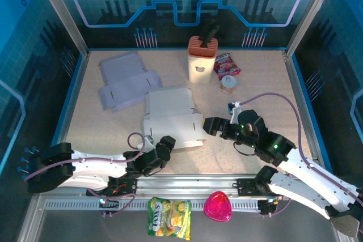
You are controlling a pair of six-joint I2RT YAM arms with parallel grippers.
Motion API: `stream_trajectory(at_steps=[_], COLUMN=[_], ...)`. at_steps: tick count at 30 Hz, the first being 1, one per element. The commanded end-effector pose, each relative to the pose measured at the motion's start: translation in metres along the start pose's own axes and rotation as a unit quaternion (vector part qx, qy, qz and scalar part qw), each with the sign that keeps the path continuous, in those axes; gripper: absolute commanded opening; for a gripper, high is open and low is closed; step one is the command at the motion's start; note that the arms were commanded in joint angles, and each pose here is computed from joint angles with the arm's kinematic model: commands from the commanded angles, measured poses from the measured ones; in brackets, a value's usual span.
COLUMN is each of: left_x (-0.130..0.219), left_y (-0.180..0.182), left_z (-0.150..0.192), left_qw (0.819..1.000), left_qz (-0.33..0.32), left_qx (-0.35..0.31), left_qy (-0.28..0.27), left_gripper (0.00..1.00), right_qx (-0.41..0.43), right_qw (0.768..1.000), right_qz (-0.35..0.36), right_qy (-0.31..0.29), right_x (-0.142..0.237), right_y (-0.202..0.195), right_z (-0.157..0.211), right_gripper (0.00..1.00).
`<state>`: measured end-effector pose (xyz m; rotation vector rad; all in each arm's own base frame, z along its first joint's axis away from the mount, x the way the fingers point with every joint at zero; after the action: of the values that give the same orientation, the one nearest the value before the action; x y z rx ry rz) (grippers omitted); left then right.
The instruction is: Fold the paper box
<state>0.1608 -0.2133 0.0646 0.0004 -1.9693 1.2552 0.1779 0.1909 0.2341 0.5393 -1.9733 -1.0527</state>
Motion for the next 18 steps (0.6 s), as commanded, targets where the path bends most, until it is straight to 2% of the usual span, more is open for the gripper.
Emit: stream_trajectory(at_steps=[1, 12, 15, 18], left_x=[0.000, -0.001, -0.002, -0.001], left_y=[0.000, 0.004, 0.003, -0.003], left_z=[-0.008, -0.013, -0.013, -0.012], left_qw=[0.999, 0.998, 0.998, 0.998], left_qz=[0.016, 0.030, 0.037, 0.048], left_qx=[0.012, 0.025, 0.024, 0.020], left_qy=[-0.029, -0.042, -0.044, -0.040], left_gripper=[0.68, 0.53, 0.42, 0.20], right_qx=[-0.007, -0.008, -0.015, -0.030], right_qw=[1.000, 1.000, 1.000, 0.999], right_qz=[-0.009, -0.023, -0.023, -0.025], right_qy=[0.001, 0.000, 0.003, 0.009], right_x=[-0.004, 0.000, -0.004, -0.012], right_y=[-0.001, 0.004, -0.002, -0.012], right_z=[0.002, 0.001, 0.004, 0.008], right_gripper=[0.87, 0.87, 0.87, 0.87])
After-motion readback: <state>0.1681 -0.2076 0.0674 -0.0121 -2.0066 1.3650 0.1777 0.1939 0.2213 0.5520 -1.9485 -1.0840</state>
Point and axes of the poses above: each hand's point on the last joint's axis, 136 mm out from that joint toward the fingers, its own x axis back along the fingers, its own y axis along the line the jaws close on, z = x × y, the point moved 3 cm from there along x, back along the fingers, and after that the axes turned 15 degrees about -x, right-handed, at the moved point
